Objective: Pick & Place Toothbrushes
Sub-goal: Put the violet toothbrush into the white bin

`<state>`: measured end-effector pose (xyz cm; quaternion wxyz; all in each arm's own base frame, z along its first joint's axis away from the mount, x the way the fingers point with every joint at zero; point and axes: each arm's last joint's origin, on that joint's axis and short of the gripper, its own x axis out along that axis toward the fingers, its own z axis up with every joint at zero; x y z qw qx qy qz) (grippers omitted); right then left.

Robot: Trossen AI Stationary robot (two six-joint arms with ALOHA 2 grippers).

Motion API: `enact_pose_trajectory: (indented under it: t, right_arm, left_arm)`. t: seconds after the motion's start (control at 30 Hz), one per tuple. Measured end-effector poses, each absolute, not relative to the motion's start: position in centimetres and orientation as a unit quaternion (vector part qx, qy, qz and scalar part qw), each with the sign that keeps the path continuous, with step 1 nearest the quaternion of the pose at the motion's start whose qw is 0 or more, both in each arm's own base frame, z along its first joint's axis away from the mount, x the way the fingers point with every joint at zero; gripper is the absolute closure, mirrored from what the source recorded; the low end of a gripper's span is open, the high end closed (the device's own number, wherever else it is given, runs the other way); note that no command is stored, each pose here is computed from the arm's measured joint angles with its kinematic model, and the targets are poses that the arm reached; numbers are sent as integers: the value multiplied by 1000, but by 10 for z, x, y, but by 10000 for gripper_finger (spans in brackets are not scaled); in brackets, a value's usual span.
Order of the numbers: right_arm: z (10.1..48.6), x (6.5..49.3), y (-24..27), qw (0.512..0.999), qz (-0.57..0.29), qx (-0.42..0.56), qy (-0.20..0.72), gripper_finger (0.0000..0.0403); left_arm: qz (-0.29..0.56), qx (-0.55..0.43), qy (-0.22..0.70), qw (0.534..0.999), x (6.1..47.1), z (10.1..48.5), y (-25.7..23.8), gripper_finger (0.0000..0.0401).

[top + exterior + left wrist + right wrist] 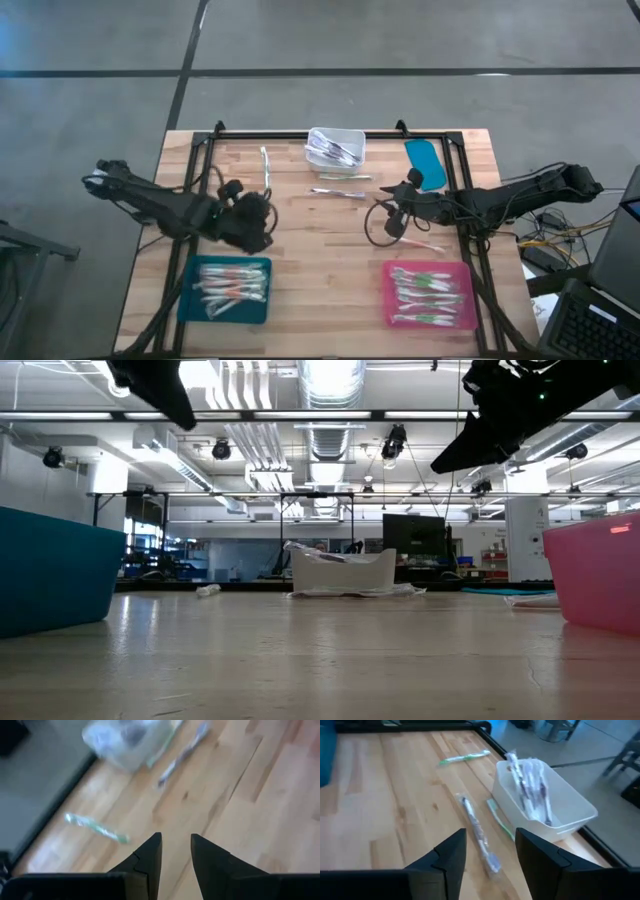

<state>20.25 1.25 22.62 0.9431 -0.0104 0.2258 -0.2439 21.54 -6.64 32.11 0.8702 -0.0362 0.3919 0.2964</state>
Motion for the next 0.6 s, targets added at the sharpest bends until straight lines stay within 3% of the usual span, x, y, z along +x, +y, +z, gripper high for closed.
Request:
enact_pose_trajectory:
  t: [0.6]
  right_arm:
    - [197, 234, 13, 934, -223, -17, 278, 199]
  left_arm:
    - [296, -174, 527, 778, 221, 275, 17, 293]
